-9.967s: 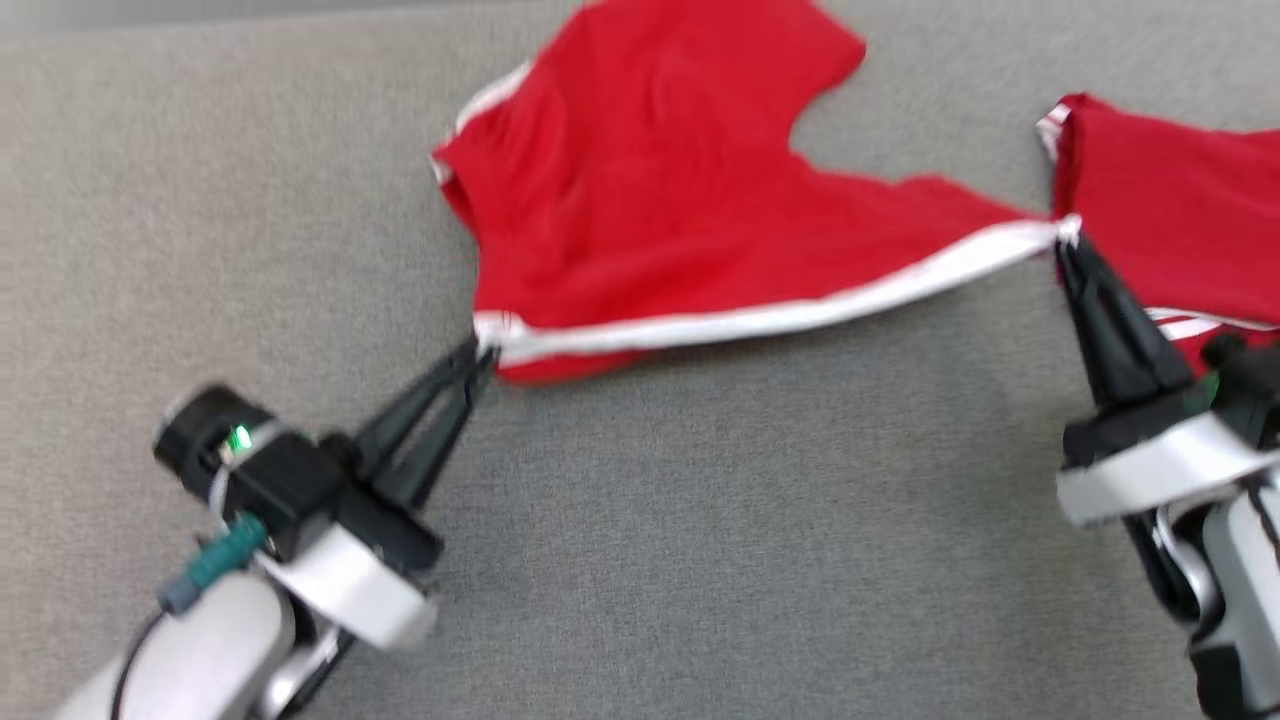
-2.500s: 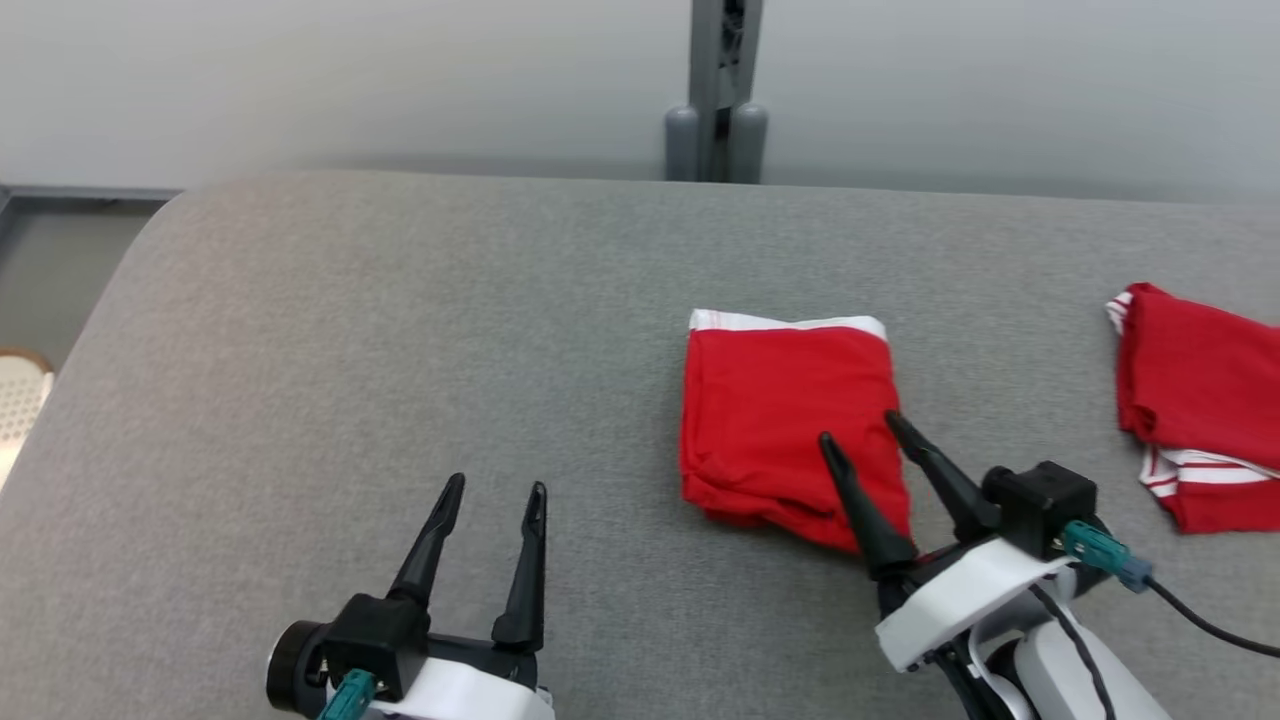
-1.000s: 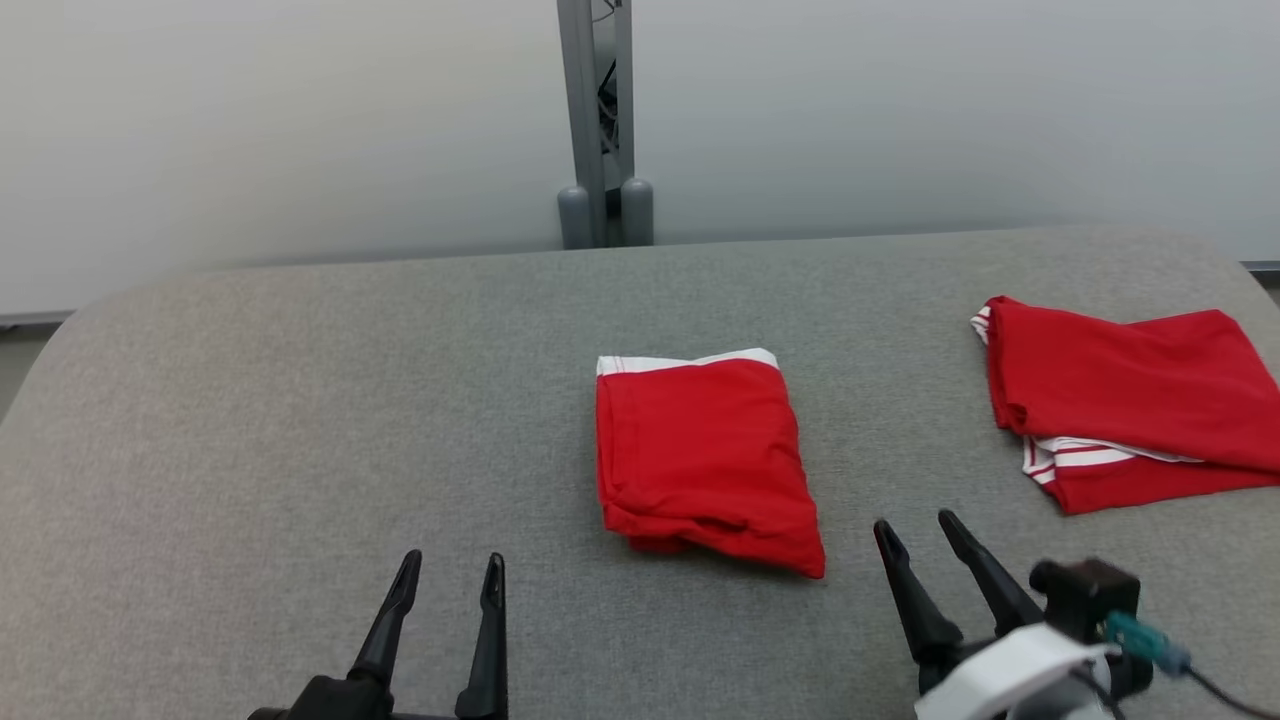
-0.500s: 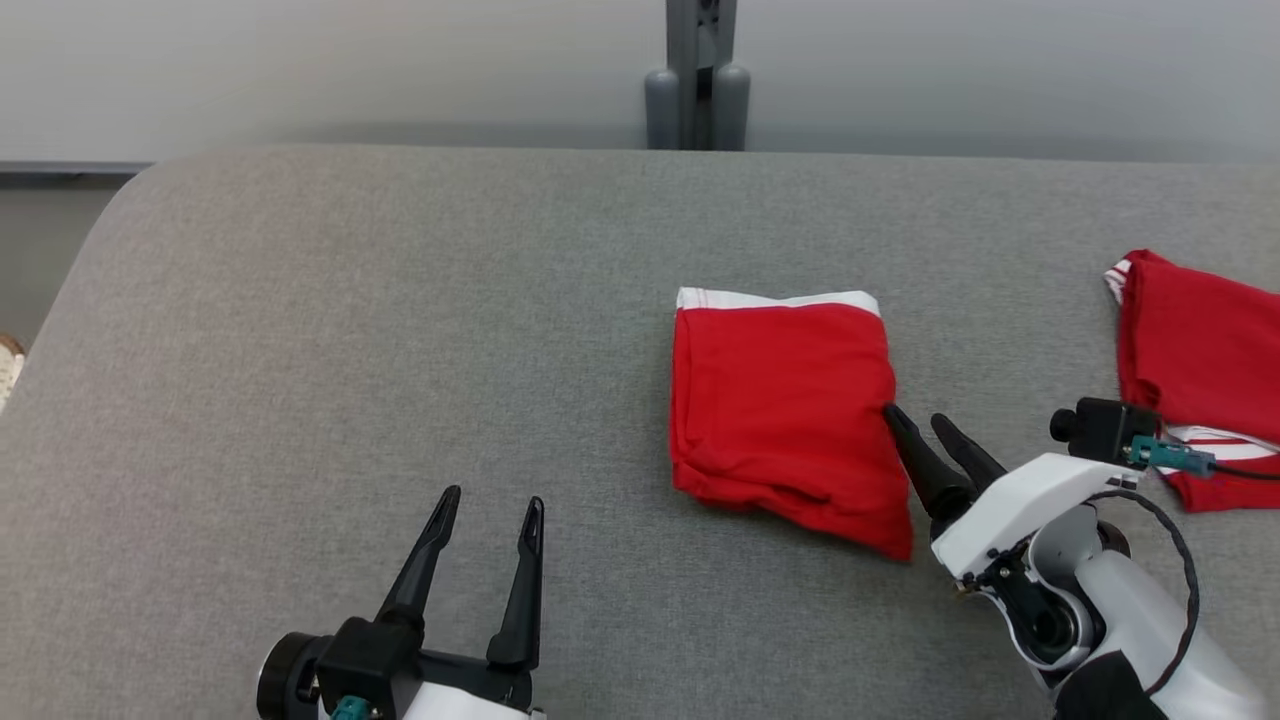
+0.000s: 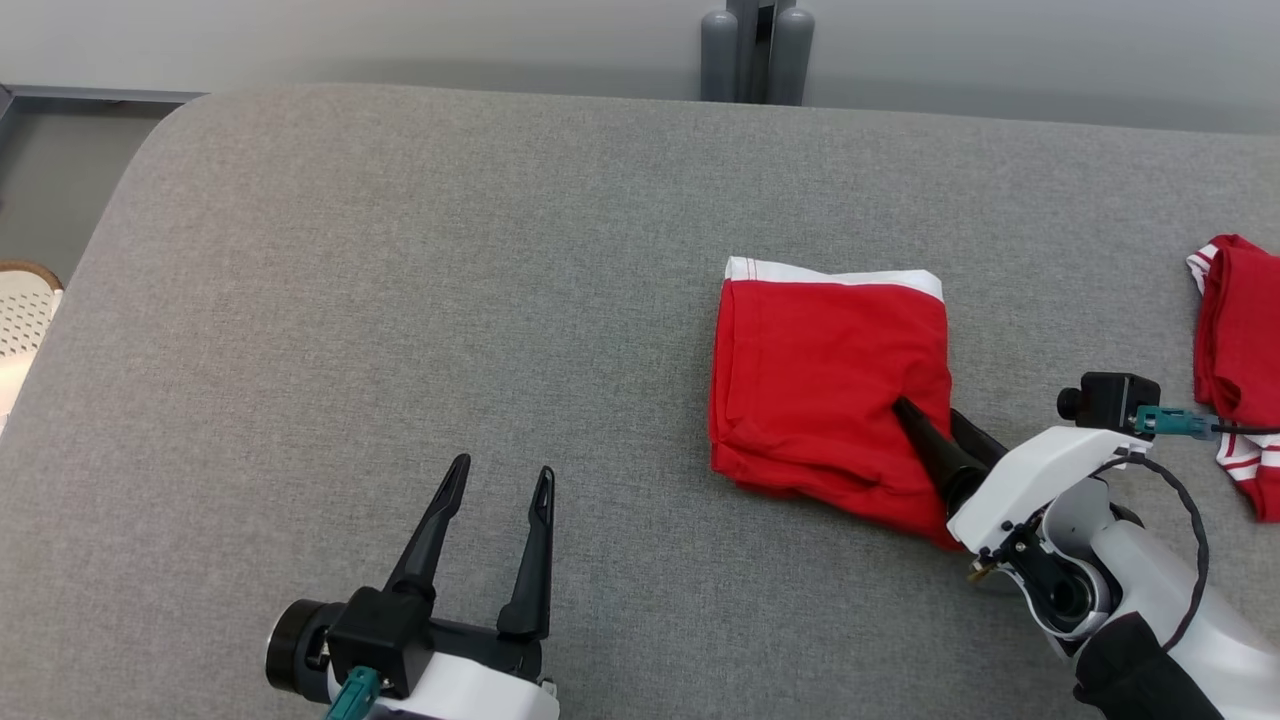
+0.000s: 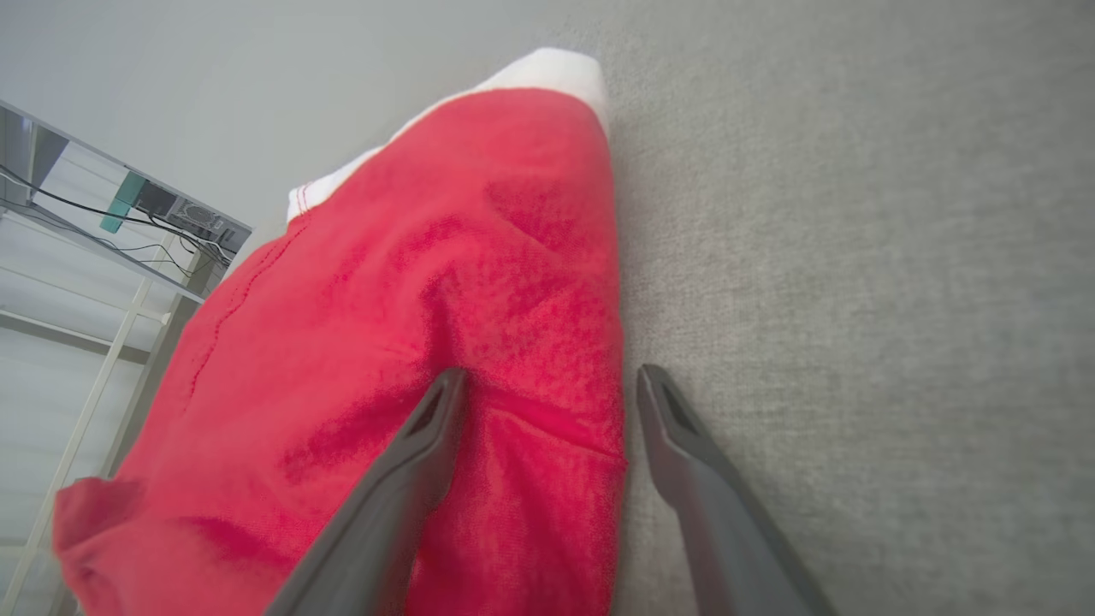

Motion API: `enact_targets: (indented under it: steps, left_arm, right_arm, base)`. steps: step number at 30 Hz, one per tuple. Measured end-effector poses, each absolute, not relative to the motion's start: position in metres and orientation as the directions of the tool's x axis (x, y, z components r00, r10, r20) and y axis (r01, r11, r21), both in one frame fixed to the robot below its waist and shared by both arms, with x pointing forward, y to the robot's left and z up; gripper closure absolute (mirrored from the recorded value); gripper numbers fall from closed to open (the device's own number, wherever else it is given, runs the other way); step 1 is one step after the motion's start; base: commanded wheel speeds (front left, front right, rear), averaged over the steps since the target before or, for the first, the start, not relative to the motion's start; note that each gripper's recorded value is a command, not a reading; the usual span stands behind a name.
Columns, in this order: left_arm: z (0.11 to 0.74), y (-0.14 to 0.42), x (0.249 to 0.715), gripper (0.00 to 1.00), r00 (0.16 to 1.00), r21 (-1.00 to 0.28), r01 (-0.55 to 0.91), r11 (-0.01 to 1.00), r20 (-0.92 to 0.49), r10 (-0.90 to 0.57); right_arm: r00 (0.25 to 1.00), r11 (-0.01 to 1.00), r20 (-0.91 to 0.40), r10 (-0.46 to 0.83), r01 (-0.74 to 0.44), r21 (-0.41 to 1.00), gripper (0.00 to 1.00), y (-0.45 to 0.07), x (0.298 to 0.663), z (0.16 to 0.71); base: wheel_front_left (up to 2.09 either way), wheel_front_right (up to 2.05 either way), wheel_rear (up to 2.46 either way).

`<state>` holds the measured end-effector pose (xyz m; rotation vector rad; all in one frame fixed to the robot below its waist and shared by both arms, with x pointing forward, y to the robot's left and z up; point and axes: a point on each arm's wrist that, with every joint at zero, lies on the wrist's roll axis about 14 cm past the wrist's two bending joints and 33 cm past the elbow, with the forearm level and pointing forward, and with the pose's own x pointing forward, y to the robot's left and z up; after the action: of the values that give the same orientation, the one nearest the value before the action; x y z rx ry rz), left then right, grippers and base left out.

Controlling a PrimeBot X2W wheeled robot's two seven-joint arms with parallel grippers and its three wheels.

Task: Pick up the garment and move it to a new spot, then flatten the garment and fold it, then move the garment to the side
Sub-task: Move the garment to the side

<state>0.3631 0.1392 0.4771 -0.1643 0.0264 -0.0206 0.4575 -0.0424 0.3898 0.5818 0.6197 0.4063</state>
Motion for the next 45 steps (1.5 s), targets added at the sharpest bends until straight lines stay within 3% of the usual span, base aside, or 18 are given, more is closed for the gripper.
enact_targets:
  steps: [2, 3, 4, 5, 13, 26, 45]
  left_arm:
    - [0.476, 0.140, 0.363, 0.00, 0.999, -0.162, 0.015, 0.987, -0.030, -0.020]
    - [0.475, 0.140, 0.363, 0.00, 0.999, -0.161, 0.014, 0.987, -0.030, -0.019]
    - [0.476, 0.141, 0.364, 0.00, 0.999, -0.161, 0.013, 0.987, -0.029, -0.018]
    - [0.476, 0.141, 0.364, 0.00, 0.999, -0.160, 0.012, 0.987, -0.027, -0.017]
    - [0.478, 0.137, 0.364, 0.00, 0.999, -0.158, 0.029, 0.987, -0.022, -0.033]
    - [0.483, 0.103, 0.372, 0.00, 0.988, -0.154, 0.154, 0.976, 0.001, -0.156]
    - [0.470, 0.039, 0.418, 0.00, 0.925, -0.151, 0.373, 0.915, -0.015, -0.379]
  right_arm:
    - [0.742, 0.765, -0.421, 0.521, -0.187, 0.616, 0.00, -0.039, 0.458, 0.388]
    - [0.742, 0.764, -0.420, 0.522, -0.188, 0.617, 0.13, -0.038, 0.459, 0.387]
    - [0.743, 0.764, -0.417, 0.524, -0.193, 0.616, 0.51, -0.037, 0.459, 0.387]
    - [0.749, 0.765, -0.409, 0.521, -0.197, 0.613, 1.00, -0.038, 0.460, 0.388]
    - [0.768, 0.784, -0.369, 0.524, -0.266, 0.561, 1.00, -0.039, 0.453, 0.394]
    - [0.843, 0.883, -0.293, 0.451, -0.374, 0.284, 1.00, -0.104, 0.474, 0.435]
    - [0.935, 0.973, -0.303, 0.184, -0.216, -0.075, 1.00, -0.250, 0.523, 0.463]
  base:
    - [0.00, 0.00, 0.00]
    - [0.00, 0.00, 0.00]
    - [0.00, 0.00, 0.00]
    - [0.00, 0.00, 0.00]
    - [0.00, 0.00, 0.00]
    - [0.00, 0.00, 0.00]
    - [0.00, 0.00, 0.00]
